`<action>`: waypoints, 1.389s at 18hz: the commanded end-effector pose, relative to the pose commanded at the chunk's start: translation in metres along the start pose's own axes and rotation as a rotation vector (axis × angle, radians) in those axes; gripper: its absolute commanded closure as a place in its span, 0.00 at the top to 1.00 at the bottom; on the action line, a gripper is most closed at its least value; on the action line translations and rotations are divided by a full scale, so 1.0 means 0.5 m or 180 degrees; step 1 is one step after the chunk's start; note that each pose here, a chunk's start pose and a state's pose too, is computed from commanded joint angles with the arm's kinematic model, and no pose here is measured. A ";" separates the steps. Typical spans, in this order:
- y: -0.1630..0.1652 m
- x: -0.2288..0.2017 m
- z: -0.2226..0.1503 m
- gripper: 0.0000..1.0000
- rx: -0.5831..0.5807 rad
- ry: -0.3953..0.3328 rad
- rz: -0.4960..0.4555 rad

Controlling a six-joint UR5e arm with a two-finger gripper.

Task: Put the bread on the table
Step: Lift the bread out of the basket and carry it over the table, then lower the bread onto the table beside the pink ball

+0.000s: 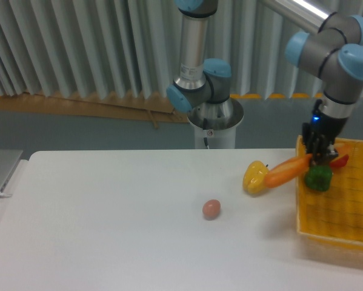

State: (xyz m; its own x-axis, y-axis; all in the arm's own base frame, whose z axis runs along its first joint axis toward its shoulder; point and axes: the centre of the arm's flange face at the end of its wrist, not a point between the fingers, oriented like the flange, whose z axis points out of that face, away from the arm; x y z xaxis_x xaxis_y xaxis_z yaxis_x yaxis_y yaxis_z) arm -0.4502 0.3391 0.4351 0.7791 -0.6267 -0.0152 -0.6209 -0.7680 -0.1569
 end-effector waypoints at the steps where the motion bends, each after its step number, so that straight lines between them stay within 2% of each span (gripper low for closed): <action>1: -0.024 0.000 0.004 0.17 -0.0018 0.0017 -0.0011; 6: -0.169 -0.006 0.015 0.19 -0.0087 0.0016 -0.0190; 9: -0.225 -0.006 0.021 0.19 -0.0151 0.0028 -0.0156; 12: -0.289 -0.012 0.048 0.19 -0.0161 0.0078 -0.0190; 15: -0.359 -0.024 0.071 0.19 -0.0178 -0.0054 -0.0265; 17: -0.393 -0.029 0.109 0.19 -0.0300 -0.0022 -0.0265; 20: -0.418 -0.048 0.151 0.19 -0.0468 -0.0102 -0.0216; 25: -0.416 -0.078 0.201 0.19 -0.0460 -0.0124 -0.0194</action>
State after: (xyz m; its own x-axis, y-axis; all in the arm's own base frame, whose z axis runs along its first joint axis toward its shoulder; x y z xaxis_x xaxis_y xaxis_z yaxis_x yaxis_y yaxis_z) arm -0.3431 0.5365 0.3692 0.8167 -0.5749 -0.0487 -0.5762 -0.8172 -0.0149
